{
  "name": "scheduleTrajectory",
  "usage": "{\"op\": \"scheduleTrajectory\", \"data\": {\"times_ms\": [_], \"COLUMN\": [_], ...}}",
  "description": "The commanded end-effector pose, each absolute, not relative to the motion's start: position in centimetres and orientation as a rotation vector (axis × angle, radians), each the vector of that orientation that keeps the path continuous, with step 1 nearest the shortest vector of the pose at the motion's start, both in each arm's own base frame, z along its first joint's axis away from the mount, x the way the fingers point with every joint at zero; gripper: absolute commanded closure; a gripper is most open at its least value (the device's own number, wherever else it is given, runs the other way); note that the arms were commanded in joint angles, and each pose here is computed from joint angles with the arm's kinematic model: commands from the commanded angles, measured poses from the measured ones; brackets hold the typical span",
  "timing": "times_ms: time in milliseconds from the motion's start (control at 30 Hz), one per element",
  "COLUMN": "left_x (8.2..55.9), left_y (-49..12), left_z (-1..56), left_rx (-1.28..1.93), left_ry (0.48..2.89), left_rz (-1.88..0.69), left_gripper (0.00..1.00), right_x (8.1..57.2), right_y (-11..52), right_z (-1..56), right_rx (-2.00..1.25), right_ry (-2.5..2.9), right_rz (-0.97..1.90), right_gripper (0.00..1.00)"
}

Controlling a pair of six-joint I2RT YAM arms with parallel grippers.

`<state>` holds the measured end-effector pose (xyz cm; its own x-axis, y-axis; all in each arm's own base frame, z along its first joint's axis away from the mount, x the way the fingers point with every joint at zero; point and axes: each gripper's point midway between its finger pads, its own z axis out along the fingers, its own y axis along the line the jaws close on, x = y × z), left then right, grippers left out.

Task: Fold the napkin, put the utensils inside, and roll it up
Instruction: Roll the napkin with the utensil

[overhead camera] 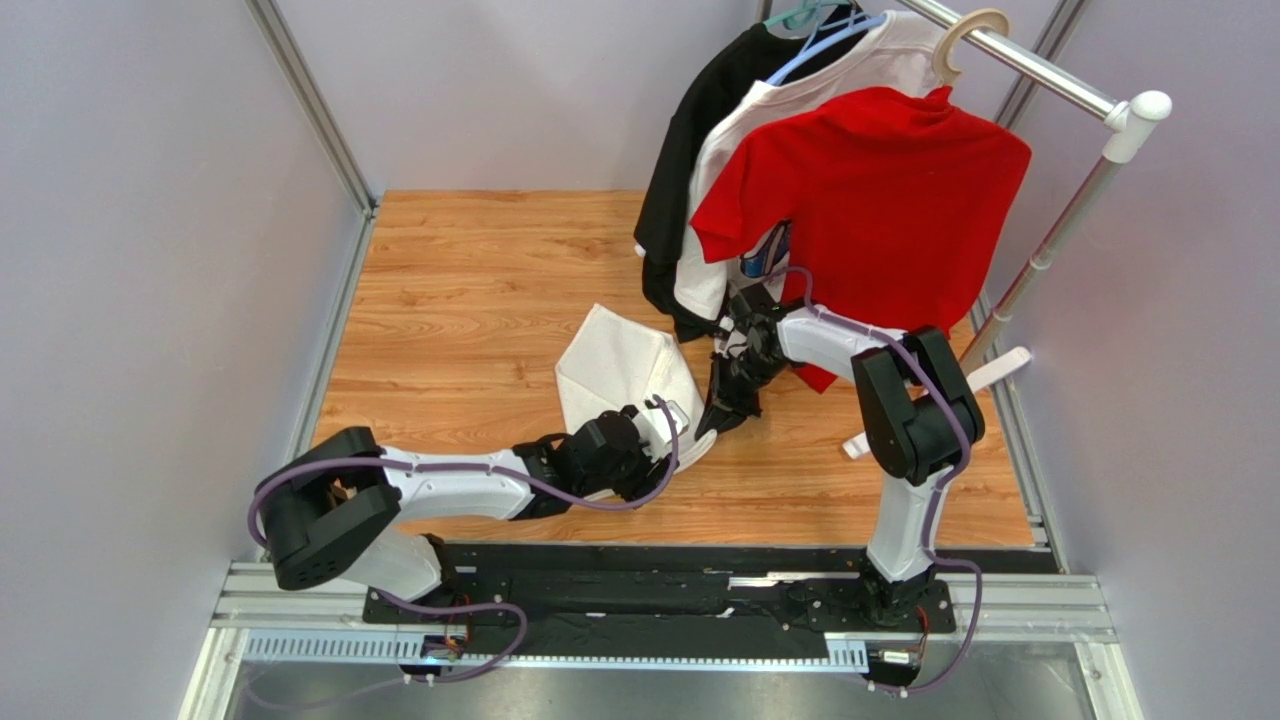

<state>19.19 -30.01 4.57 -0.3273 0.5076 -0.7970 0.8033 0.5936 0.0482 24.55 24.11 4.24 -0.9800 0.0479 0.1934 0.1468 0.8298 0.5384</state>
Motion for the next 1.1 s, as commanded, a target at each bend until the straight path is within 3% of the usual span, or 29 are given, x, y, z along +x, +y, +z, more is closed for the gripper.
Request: {"op": "scheduleTrajectory", "data": {"times_ms": [0, 633, 1067], "left_x": [20.5, 20.2, 20.6], "left_y": [-31.1, -30.6, -28.9], "left_z": [5.9, 3.1, 2.3], "left_rx": [1.021, 0.973, 0.916], "left_ry": [1.951, 2.042, 2.062], "left_rz": [-0.408, -0.148, 0.057], "left_gripper": [0.30, 0.30, 0.40], "right_x": [24.9, 25.2, 25.3], "right_y": [24.2, 24.3, 24.7], "right_z": [5.3, 5.5, 5.6], "right_rx": [-0.147, -0.207, -0.252], "right_ry": [-2.822, -2.769, -2.711], "right_rz": [-0.871, -0.883, -0.927], "right_gripper": [1.00, 1.00, 1.00]}}
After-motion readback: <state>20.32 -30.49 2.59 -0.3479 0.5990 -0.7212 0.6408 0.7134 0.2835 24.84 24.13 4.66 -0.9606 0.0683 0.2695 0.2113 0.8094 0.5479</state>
